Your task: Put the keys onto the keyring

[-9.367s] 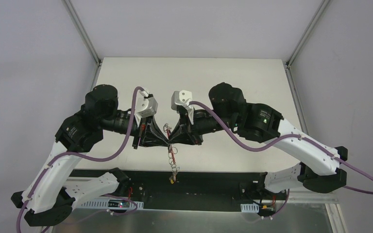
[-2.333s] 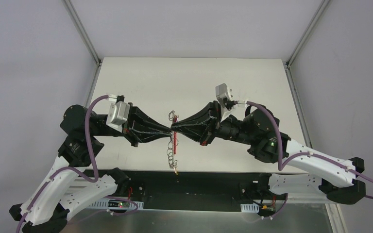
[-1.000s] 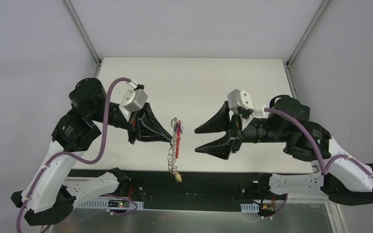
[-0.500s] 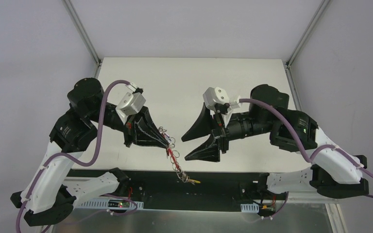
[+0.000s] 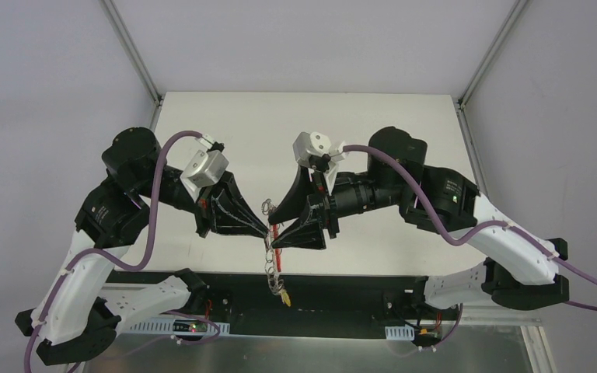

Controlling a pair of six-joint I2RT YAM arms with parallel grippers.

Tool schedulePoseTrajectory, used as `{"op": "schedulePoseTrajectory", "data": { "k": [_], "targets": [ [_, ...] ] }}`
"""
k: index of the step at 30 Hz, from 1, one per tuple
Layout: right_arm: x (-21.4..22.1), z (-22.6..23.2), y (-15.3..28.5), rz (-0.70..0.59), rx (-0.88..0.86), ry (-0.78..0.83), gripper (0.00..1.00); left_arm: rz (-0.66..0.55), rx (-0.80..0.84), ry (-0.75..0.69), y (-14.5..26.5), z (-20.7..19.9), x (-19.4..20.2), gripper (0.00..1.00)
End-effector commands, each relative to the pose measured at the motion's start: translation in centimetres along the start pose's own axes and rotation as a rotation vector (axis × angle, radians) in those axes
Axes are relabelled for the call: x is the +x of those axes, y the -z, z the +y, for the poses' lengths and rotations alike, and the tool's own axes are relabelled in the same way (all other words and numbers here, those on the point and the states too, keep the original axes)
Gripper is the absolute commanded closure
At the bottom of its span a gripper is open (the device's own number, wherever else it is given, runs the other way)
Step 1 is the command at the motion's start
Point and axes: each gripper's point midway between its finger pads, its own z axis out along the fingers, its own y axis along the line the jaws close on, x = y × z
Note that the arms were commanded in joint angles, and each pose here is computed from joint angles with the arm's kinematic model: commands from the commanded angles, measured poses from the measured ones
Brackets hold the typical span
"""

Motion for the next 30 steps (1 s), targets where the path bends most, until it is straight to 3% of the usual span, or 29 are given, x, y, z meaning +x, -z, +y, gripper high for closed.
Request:
{"op": "schedulePoseTrajectory", "data": {
  "k": [1, 23, 30],
  "targets": [
    [-2.4, 1.4, 0.6, -0.066, -0.040, 0.037, 0.53, -0.028, -0.021, -0.075, 0.2, -0.3, -1.3, 1.00],
    [0.5, -0.9, 0.7, 0.032, 0.069, 0.017, 0.65, -0.042, -0.058, -0.089, 0.4, 0.0, -2.1, 1.00],
    [0.4, -0.9, 0.3, 0.031, 0.065, 0.015, 0.81, -0.041, -0.059, -0.085, 0.3, 0.2, -2.1, 1.00]
  ]
}}
